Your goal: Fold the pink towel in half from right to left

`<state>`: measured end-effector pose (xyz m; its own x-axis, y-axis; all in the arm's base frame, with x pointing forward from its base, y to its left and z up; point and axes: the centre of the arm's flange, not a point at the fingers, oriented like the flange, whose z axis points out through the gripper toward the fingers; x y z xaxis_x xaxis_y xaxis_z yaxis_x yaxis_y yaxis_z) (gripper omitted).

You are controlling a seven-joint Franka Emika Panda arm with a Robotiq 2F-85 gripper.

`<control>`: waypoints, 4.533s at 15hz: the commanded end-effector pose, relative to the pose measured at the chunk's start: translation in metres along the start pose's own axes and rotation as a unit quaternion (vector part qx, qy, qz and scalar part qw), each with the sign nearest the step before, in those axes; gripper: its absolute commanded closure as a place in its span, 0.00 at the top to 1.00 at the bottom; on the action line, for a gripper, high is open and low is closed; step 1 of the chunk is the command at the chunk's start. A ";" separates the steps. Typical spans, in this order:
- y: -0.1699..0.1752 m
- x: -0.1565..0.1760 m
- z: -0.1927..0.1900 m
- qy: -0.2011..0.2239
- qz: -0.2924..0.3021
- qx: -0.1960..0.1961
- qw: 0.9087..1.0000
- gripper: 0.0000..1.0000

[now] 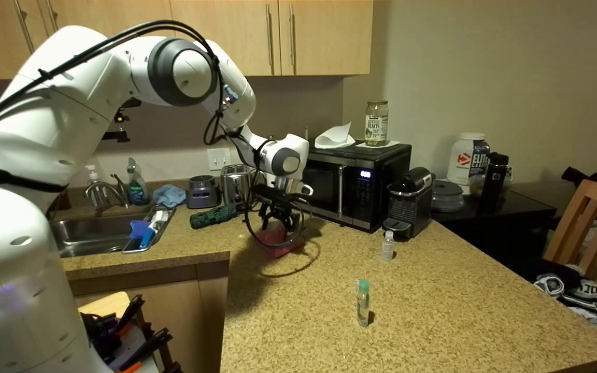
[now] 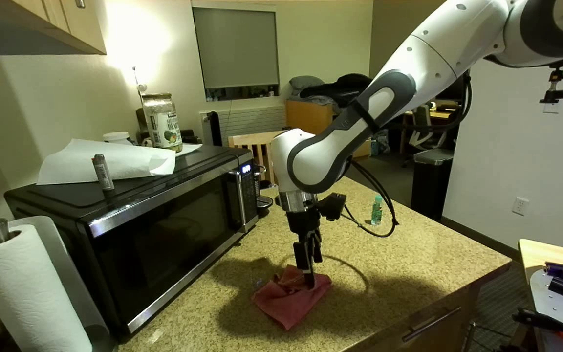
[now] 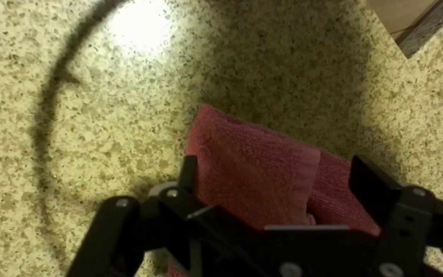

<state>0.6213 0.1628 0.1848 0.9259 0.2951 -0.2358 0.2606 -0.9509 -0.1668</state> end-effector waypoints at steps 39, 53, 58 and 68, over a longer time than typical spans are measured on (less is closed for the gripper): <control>-0.016 -0.001 -0.038 0.010 0.005 -0.025 1.000 0.05; -0.027 0.001 -0.073 0.015 0.000 -0.030 0.999 0.05; -0.044 0.001 -0.068 0.010 -0.016 -0.036 0.999 0.05; -0.087 0.000 -0.062 0.006 -0.066 -0.070 0.995 0.05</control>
<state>0.6251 0.2298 0.2495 0.8930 0.4052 -0.1957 0.3930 -0.9142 -0.0993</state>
